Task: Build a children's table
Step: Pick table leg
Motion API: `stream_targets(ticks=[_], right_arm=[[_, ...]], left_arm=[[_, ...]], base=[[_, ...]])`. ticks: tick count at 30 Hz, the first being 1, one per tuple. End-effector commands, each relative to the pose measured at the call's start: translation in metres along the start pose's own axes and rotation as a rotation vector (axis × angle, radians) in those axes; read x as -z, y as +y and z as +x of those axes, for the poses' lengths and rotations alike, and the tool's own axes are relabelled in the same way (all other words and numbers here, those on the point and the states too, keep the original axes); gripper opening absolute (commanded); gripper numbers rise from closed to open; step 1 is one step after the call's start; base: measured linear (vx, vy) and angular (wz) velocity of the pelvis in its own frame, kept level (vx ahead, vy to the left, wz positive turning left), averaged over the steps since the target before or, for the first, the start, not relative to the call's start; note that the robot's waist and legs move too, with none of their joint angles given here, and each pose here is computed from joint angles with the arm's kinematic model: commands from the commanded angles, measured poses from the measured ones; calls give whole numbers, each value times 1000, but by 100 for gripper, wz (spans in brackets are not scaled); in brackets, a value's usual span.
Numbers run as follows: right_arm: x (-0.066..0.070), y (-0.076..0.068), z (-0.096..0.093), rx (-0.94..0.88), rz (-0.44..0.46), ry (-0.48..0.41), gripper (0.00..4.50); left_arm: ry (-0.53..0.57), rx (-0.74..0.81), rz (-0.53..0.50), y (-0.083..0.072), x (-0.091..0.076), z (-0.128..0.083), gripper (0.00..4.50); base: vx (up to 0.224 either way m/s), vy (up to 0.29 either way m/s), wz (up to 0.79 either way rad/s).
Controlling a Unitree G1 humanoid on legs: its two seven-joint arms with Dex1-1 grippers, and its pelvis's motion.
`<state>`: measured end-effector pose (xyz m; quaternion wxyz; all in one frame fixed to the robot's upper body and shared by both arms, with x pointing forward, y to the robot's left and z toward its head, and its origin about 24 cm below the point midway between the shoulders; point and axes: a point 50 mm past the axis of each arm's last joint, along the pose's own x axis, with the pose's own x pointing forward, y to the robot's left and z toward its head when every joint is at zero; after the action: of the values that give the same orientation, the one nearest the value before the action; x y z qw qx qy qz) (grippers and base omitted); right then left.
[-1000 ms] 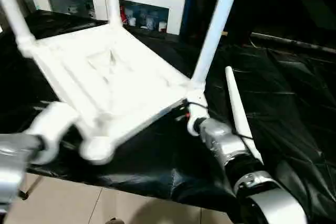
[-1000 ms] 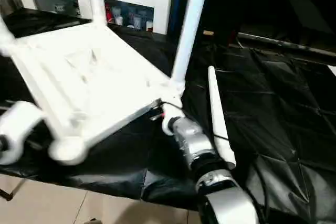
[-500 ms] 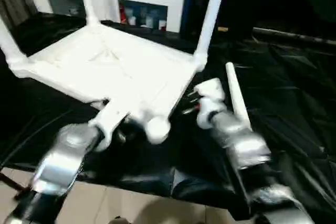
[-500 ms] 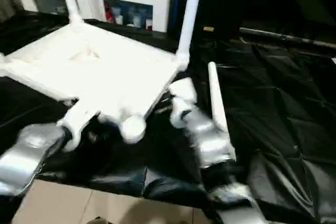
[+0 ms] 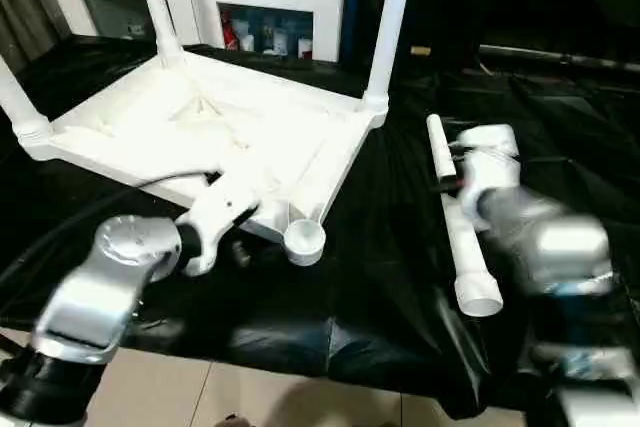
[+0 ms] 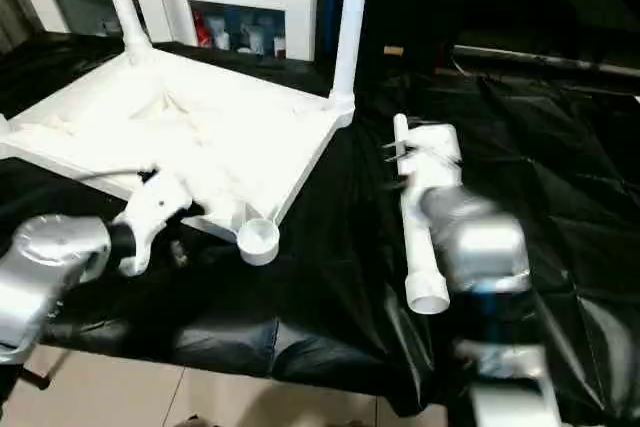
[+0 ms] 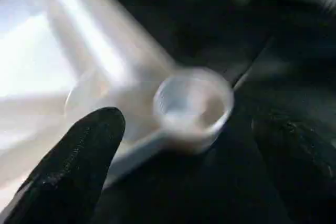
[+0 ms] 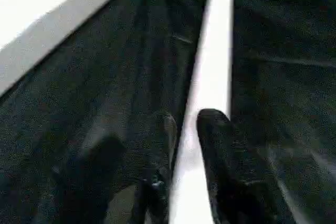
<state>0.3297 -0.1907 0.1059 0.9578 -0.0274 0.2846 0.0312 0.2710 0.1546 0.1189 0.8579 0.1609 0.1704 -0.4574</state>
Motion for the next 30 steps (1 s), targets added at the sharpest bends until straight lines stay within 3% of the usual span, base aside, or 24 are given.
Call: stream_targets(ticks=[1,4,6,8,16,19,24,30], right_arm=[[1,-6,-6,0,28,55,134],[5,-10,-7,-6,56,103,153],[9,-12,-8,1,26,132,175],[12,-8,-8,-27,-6,178,193],[25,-3,-4,-30,6,256,257],[34,-1,-1,-49,1,323,281],[43,-5,0,-29,-45,378,281],[55,-4,1,-60,23,423,281]], left_arm=[[-79,68,-25,-7,-17,-1,450],[-85,142,-57,-16,-21,3,450],[-82,179,-65,-21,-20,7,450],[-93,197,-69,-23,-22,8,450],[-44,208,-73,-26,-19,7,450],[-19,205,-70,-26,-18,6,450],[-23,207,-70,-27,-20,8,450],[-13,203,-64,-27,-19,8,450]], base=[[0,0,0],[0,0,0],[0,0,0],[0,0,0],[0,0,0],[0,0,0],[0,0,0],[0,0,0]])
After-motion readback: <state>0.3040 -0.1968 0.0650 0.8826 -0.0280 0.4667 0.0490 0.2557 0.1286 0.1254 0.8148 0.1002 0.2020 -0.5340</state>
